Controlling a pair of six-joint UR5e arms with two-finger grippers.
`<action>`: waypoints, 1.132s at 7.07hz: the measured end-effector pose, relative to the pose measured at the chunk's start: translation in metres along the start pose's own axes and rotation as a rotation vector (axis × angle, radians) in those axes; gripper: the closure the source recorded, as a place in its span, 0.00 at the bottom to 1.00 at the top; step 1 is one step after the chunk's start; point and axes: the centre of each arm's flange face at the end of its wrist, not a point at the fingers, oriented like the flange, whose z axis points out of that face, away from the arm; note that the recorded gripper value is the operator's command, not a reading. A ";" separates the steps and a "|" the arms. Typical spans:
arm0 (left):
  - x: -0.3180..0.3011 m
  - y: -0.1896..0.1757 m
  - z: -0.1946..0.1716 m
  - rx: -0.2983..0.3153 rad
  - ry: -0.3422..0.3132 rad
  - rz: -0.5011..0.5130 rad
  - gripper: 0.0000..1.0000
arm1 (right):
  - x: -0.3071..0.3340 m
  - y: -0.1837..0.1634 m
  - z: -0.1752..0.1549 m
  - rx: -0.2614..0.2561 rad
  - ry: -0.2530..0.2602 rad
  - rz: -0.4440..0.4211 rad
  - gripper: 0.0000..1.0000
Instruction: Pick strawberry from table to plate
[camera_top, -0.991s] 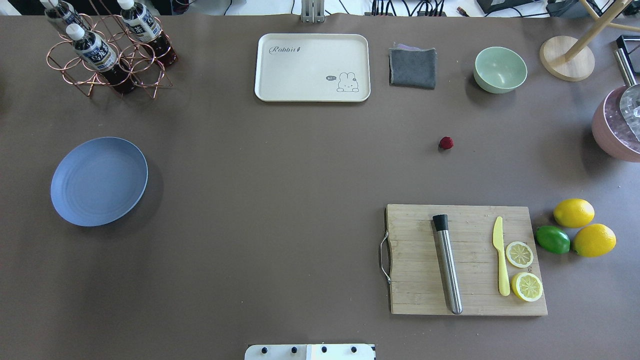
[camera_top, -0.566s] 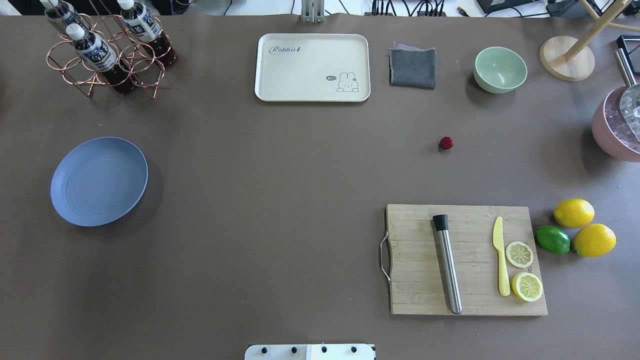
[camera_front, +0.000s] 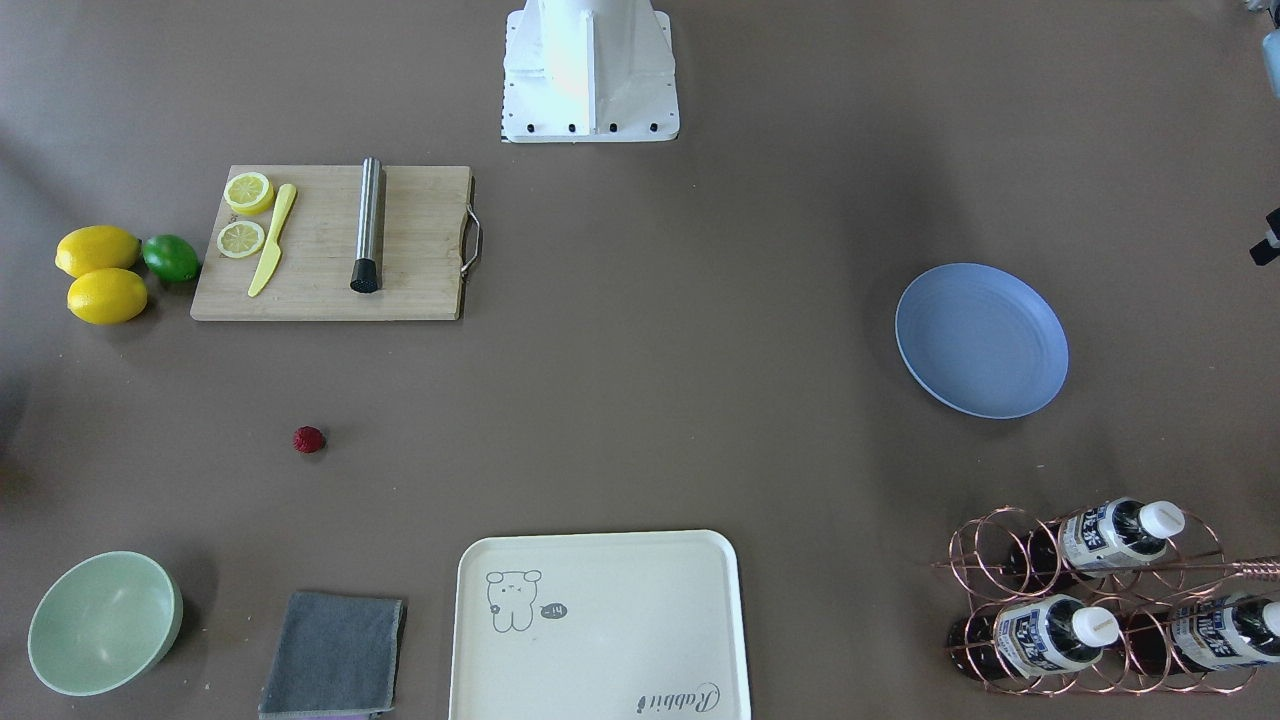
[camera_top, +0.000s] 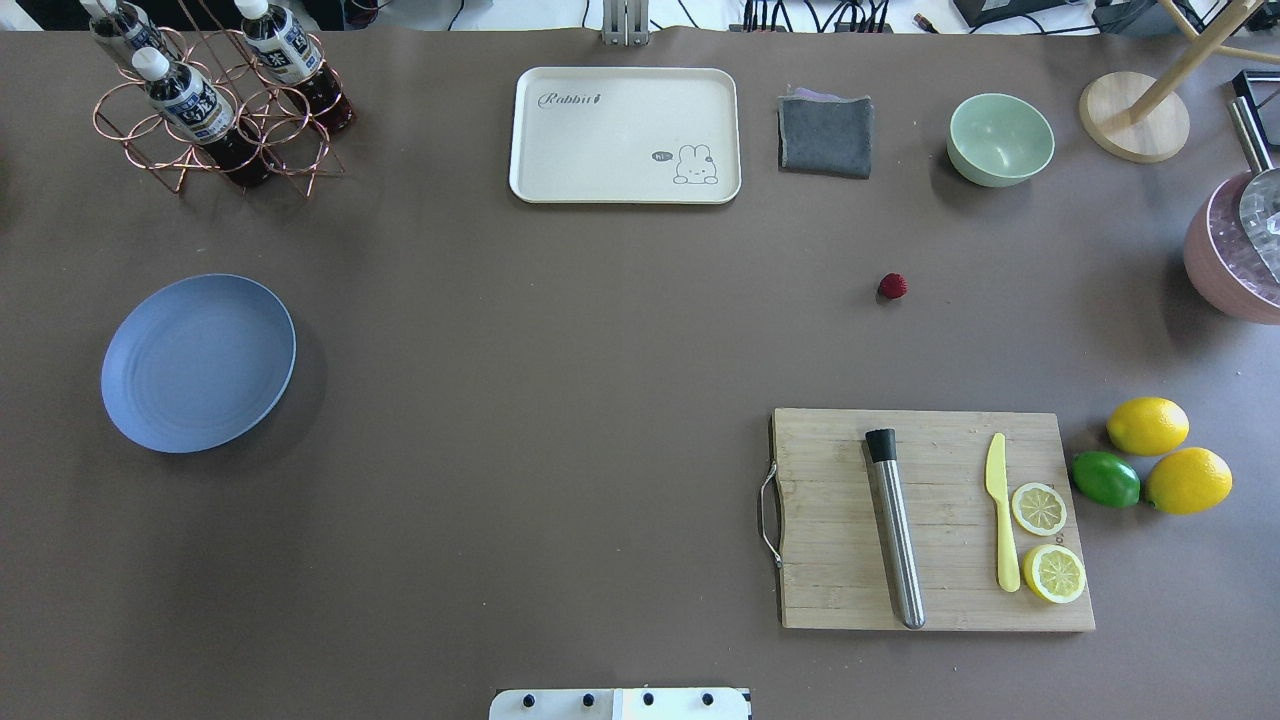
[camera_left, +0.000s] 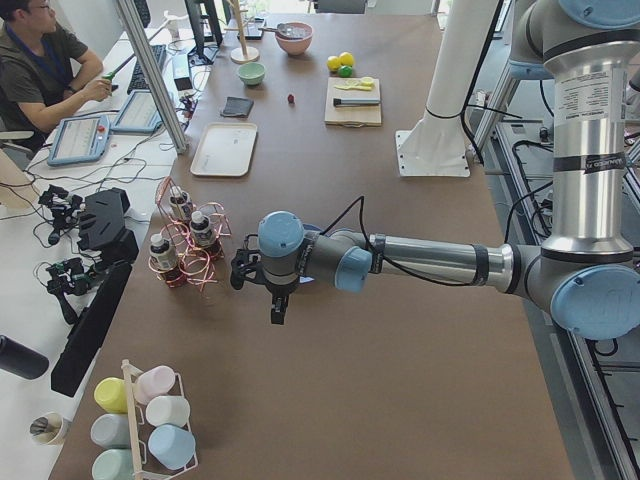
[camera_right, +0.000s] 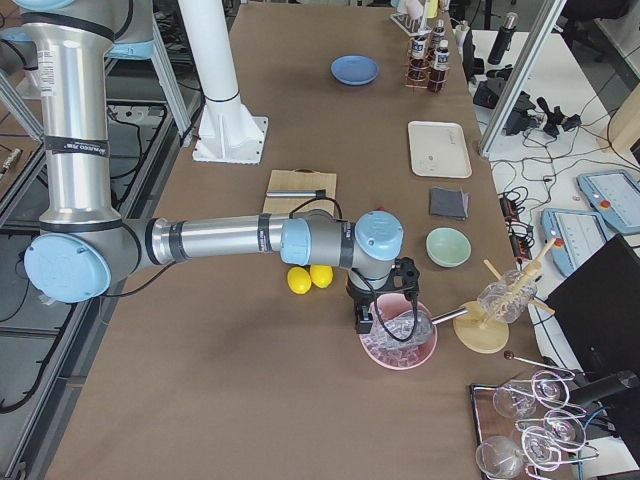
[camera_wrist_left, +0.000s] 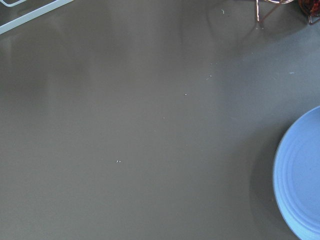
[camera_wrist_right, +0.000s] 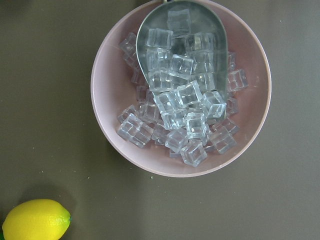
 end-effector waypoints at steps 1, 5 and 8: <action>0.029 0.000 0.019 -0.003 0.019 -0.004 0.03 | -0.004 0.001 0.001 0.000 -0.016 -0.003 0.00; 0.102 0.018 0.148 0.009 0.028 0.017 0.09 | -0.014 0.003 0.009 -0.015 -0.070 0.026 0.00; 0.122 0.015 0.198 0.000 0.059 0.022 0.36 | -0.026 0.001 0.010 -0.018 -0.067 0.022 0.00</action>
